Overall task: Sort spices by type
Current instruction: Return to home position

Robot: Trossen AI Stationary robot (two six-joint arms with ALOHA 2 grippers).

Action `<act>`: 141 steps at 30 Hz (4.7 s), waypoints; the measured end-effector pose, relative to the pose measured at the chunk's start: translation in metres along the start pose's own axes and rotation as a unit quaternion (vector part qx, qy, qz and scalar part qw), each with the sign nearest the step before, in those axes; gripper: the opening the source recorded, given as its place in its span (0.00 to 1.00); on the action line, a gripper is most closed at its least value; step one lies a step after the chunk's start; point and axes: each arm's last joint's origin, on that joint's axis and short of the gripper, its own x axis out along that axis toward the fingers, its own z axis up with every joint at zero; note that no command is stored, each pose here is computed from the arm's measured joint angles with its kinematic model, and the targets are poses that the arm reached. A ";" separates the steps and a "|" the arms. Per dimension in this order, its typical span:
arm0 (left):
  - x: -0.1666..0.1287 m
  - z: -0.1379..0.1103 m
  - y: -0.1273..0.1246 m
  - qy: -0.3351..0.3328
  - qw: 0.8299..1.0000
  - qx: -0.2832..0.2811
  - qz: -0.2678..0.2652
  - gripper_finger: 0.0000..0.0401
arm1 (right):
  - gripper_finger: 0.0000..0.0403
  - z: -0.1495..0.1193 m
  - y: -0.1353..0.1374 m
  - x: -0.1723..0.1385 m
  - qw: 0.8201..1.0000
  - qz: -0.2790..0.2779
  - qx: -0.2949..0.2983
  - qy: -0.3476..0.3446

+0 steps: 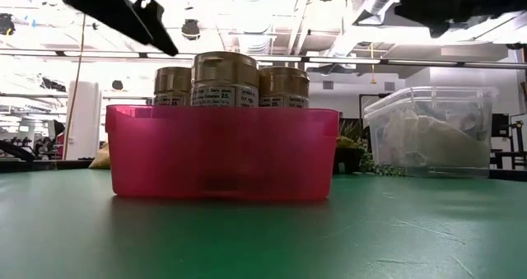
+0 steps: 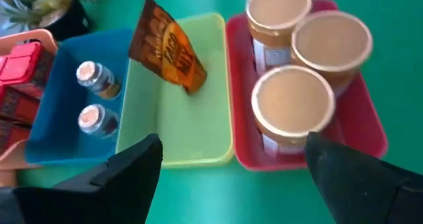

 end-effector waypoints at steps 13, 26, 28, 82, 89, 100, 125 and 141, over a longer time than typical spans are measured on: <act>0.000 -0.073 0.025 -0.155 0.983 -0.095 0.010 0.88 | 0.39 -0.010 -0.011 -0.054 0.994 0.026 -0.010 -0.105; 0.007 -0.128 0.025 -0.192 0.974 -0.122 0.006 0.88 | 0.39 -0.026 -0.013 -0.052 1.000 0.006 -0.019 -0.018; 0.007 -0.131 0.025 -0.193 0.974 -0.119 0.008 0.88 | 0.39 -0.031 -0.013 -0.052 1.000 0.006 0.006 0.004; -0.008 -0.166 0.030 -0.295 0.942 -0.153 -0.037 0.79 | 0.39 -0.044 -0.013 -0.053 0.992 0.001 0.099 0.073; -0.007 -0.167 0.030 -0.295 0.946 -0.131 -0.030 0.79 | 0.39 -0.044 -0.013 -0.053 0.992 0.001 0.099 0.073; -0.007 -0.167 0.029 -0.294 0.946 -0.130 -0.030 0.79 | 0.39 -0.044 -0.013 -0.053 0.992 0.001 0.099 0.073; -0.007 -0.167 0.029 -0.294 0.946 -0.130 -0.029 0.79 | 0.39 -0.044 -0.013 -0.053 0.992 0.000 0.099 0.073; -0.007 -0.167 0.029 -0.294 0.946 -0.130 -0.029 0.79 | 0.39 -0.044 -0.013 -0.053 0.992 0.000 0.099 0.073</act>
